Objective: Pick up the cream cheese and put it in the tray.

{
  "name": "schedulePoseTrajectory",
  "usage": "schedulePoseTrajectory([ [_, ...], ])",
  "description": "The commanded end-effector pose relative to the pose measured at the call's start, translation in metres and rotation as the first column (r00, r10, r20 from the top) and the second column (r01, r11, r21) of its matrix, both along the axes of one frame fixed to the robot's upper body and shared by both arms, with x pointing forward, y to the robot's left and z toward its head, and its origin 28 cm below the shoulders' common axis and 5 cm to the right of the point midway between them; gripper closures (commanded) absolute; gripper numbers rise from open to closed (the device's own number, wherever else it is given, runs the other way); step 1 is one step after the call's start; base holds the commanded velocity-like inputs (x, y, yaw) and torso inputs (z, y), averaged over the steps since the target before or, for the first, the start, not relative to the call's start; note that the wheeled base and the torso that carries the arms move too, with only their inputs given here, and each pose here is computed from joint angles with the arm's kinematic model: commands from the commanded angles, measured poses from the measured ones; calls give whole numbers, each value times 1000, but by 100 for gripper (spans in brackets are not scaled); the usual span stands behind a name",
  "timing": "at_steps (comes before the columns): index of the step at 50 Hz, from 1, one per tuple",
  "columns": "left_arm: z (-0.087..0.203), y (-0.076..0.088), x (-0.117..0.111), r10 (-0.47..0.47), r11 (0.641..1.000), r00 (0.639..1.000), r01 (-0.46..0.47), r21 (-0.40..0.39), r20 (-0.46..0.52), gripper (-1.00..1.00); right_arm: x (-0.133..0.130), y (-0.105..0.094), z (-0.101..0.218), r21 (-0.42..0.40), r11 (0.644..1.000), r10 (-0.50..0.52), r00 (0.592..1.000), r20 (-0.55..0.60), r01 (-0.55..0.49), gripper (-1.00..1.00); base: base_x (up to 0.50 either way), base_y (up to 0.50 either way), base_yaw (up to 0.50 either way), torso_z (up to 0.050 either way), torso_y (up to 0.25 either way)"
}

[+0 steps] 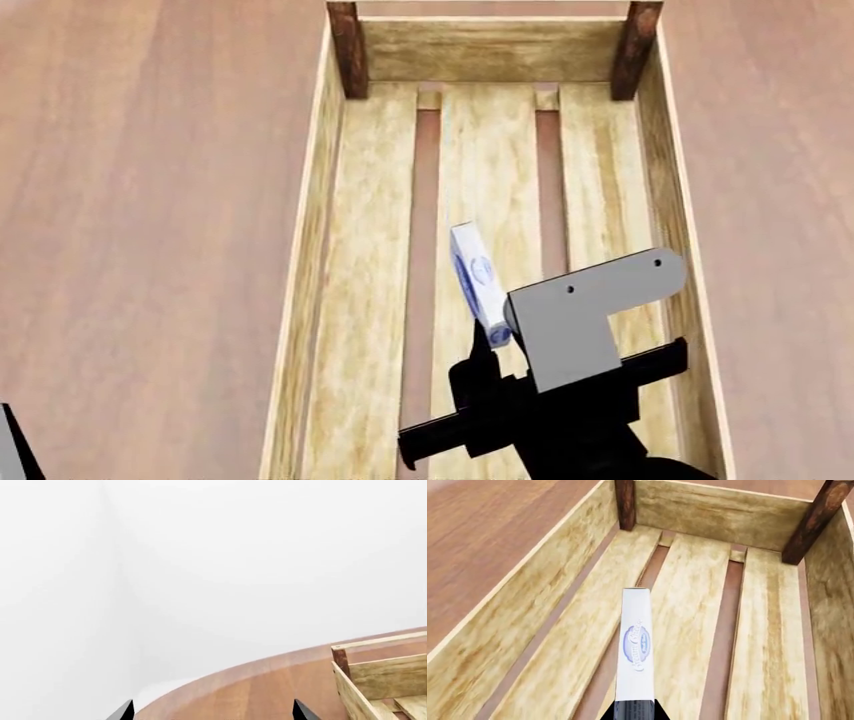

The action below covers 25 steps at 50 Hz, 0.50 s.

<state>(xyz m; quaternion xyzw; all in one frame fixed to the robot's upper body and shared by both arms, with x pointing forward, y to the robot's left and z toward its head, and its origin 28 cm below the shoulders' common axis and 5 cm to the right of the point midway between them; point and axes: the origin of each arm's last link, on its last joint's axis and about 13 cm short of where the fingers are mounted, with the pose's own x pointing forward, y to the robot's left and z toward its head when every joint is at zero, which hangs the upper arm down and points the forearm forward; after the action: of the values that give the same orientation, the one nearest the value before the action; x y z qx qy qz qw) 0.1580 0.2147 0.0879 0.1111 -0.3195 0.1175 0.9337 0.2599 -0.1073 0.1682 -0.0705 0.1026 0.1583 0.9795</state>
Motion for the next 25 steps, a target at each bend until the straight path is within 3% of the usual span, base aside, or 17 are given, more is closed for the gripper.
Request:
schedulePoseTrajectory([
  [1, 0, 0, 0, 3, 1000, 1000, -3, 5, 5, -100, 2, 0, 2, -3, 1000, 2, 1000, 19, -2, 100, 0, 0, 0, 0, -47],
  [25, 0, 0, -1, 2, 1000, 1000, -2, 1, 12, -100, 2, 0, -2, -7, 1000, 6, 1000, 12, -6, 100, 0, 0, 0, 0, -48],
])
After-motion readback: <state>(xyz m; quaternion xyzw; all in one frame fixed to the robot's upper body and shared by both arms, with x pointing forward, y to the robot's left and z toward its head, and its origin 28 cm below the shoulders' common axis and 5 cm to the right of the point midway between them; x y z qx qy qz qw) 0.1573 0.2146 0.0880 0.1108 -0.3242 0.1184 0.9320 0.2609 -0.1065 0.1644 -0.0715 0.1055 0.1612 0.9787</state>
